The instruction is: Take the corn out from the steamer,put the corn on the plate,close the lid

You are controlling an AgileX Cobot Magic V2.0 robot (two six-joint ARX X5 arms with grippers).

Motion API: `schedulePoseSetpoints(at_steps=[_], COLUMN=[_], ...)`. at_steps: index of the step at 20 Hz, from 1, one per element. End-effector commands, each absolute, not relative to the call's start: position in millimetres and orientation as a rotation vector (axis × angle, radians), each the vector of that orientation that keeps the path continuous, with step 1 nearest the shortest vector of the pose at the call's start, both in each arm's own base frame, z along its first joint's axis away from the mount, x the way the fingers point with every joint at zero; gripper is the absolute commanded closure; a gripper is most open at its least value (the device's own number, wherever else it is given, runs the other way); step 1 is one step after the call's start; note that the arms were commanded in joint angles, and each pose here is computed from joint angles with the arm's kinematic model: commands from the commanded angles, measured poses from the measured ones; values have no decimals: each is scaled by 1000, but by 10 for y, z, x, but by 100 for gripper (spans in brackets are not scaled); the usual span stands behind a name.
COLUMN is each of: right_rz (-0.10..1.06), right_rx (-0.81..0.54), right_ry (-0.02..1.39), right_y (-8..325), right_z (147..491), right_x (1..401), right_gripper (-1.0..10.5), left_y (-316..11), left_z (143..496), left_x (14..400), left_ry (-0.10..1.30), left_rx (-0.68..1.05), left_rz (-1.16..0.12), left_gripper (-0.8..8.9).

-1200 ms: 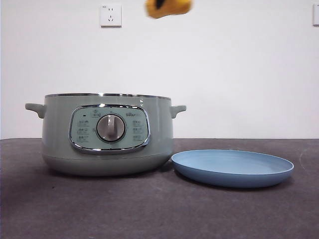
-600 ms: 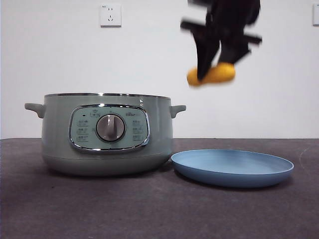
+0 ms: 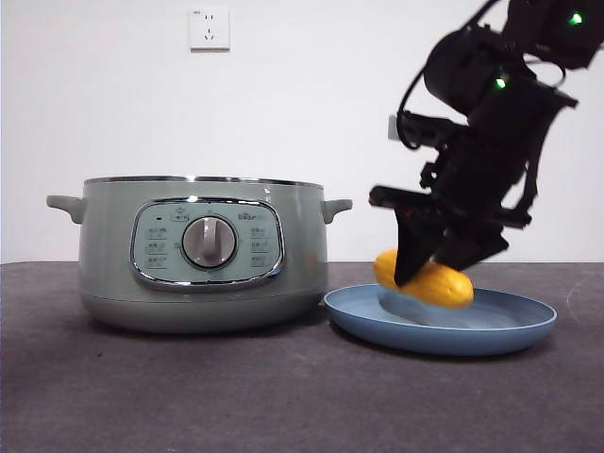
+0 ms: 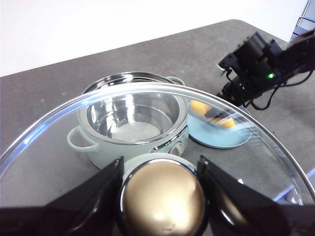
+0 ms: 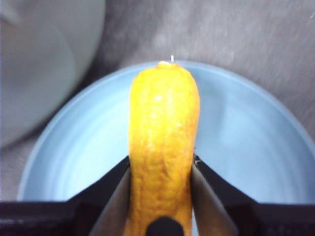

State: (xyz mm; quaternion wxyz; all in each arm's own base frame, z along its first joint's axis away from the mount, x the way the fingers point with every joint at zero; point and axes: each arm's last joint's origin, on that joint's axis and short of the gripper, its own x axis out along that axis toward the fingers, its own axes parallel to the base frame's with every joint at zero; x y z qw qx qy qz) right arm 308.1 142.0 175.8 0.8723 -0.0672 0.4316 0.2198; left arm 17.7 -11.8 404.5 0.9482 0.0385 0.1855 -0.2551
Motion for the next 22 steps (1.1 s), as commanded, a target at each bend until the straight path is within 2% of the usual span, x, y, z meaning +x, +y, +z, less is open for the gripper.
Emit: schedulePoseSetpoints(at_steps=[1,11,12,15,18,20,22], right_rz=[448,433,430,424,420,417,418], right_rx=[-133,-134,-129,-123,-117,-114,-114], right_ry=[917,948,950,967,971,971,968], right_y=[1389,1344,1344,1339,1338,1338,1338], right_z=[1610,1529,1528,1520,1519,1519,1524], right_x=[3033,3031,3031,3020,3018,3018,3018], right_gripper=[963,951,905,674,605,488,465], left_y=[-114,-114,-114,-116,-121,-130,-145], left_z=[4099,4099,4099,4099,4102,4103,4105], left_x=[155,155,155,160,175,203,249], left_ry=[318,318,318,319,321,330,341], left_rx=[66,64,64,64,64,65,65], left_rz=[-528,-528,-528,-528,-528,-528,-528], left_gripper=[822,822,822,822,822,822,822])
